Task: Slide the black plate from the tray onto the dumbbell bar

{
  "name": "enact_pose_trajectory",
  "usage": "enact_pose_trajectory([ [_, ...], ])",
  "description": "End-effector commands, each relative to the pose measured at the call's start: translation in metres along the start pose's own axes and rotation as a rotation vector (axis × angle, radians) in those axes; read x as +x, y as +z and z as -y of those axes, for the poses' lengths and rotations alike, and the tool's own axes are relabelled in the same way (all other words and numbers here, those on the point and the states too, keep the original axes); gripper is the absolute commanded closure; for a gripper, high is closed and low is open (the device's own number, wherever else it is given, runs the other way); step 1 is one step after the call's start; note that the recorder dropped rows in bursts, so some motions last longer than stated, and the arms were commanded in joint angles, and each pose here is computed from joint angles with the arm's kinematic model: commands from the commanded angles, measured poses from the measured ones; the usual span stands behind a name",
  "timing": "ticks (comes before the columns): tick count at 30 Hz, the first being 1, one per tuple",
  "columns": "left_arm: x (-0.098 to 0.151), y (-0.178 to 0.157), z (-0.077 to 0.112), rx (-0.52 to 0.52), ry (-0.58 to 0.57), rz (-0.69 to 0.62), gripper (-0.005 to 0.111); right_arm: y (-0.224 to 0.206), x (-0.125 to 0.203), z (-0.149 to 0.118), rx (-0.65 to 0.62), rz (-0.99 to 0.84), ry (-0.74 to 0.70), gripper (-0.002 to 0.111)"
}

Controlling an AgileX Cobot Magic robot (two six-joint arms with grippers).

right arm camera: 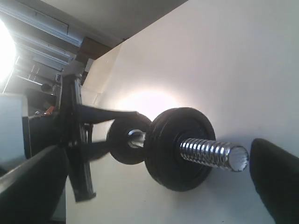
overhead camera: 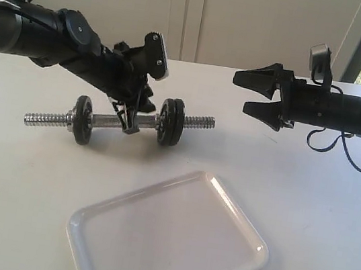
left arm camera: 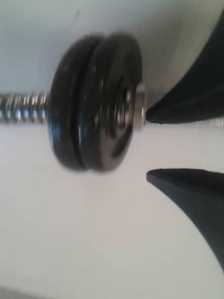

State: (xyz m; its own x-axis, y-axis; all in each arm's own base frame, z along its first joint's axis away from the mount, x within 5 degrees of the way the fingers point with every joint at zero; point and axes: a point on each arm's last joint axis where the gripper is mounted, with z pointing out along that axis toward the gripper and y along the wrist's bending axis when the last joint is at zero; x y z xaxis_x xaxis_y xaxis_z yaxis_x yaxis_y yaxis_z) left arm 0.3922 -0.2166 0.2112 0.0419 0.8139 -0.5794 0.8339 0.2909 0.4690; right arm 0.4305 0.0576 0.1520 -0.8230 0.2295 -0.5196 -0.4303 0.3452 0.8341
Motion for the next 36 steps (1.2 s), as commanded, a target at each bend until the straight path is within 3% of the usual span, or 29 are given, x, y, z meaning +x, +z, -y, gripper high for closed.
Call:
enact_pose_trajectory([
  [1, 0.000, -0.004, -0.037, -0.395, -0.037, 0.034, 0.095, -0.003, -0.005, -0.005, -0.013, 0.015, -0.008, 0.003],
  [3, 0.006, 0.003, -0.043, -0.365, -0.013, 0.017, 0.106, -0.003, -0.005, -0.005, -0.014, 0.017, -0.008, 0.003],
  [6, 0.025, 0.025, -0.045, -0.207, -0.032, -0.025, 0.107, -0.003, -0.005, -0.005, -0.015, 0.019, -0.007, 0.003],
  [10, 0.041, 0.050, -0.044, -0.135, -0.061, -0.050, 0.107, -0.003, -0.005, -0.005, -0.015, 0.019, -0.007, 0.003],
  [16, 0.046, 0.065, -0.031, 0.045, -0.018, -0.081, 0.107, -0.004, -0.007, -0.006, -0.020, 0.036, -0.005, 0.004],
  [33, 0.044, 0.063, -0.030, 0.063, -0.026, -0.079, 0.107, -0.004, -0.008, -0.007, -0.021, 0.040, -0.008, 0.005],
  [36, 0.042, 0.061, -0.032, 0.055, -0.024, -0.075, 0.107, -0.005, -0.011, -0.013, -0.023, 0.046, -0.062, 0.019],
])
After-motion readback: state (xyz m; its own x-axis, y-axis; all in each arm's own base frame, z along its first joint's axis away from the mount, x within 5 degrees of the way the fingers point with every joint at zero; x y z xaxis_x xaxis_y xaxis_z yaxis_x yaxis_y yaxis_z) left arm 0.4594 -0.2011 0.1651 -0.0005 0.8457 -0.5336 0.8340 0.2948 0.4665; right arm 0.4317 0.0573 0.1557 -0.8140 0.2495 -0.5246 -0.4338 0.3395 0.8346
